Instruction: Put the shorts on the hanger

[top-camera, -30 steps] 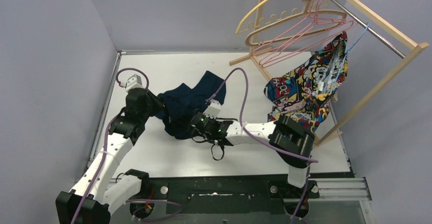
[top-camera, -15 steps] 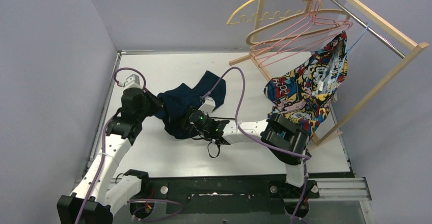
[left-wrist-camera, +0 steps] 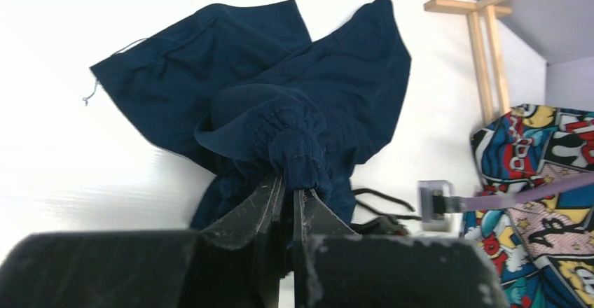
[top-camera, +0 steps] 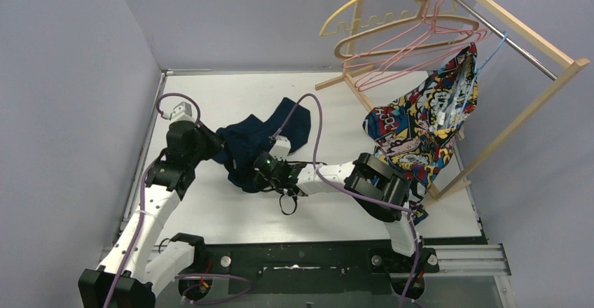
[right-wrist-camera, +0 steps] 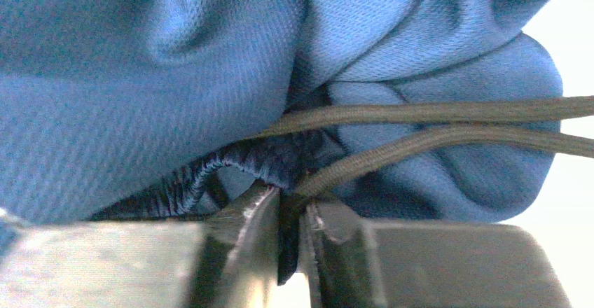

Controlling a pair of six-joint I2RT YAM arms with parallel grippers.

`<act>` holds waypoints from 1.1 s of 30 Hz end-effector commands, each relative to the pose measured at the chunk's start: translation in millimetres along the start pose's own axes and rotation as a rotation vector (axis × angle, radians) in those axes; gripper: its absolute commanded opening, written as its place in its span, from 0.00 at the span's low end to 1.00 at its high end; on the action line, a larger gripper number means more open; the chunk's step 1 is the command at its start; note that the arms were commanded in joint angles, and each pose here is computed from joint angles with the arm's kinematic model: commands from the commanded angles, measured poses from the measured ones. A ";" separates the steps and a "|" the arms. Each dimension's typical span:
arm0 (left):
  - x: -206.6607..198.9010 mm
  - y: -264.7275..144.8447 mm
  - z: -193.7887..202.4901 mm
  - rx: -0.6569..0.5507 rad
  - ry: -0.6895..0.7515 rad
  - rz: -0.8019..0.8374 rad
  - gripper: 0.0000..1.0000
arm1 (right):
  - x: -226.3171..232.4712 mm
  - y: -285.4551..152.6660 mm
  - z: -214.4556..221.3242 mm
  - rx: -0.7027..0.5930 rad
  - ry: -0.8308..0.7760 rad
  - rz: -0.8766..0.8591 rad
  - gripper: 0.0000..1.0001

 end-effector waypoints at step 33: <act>-9.1 32.5 96.8 0.412 0.022 0.198 0.26 | -93.8 -177.7 -122.5 -0.166 -0.180 0.117 0.00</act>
Point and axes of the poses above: each gripper's point midway between its finger pads, its own y axis out along the fingers, its own x axis along the line the jaws close on, z = x × y, the point moved 1 cm from there along -y, back along the fingers, and after that the axes turned 5 degrees about -y, right-handed, at the moved point
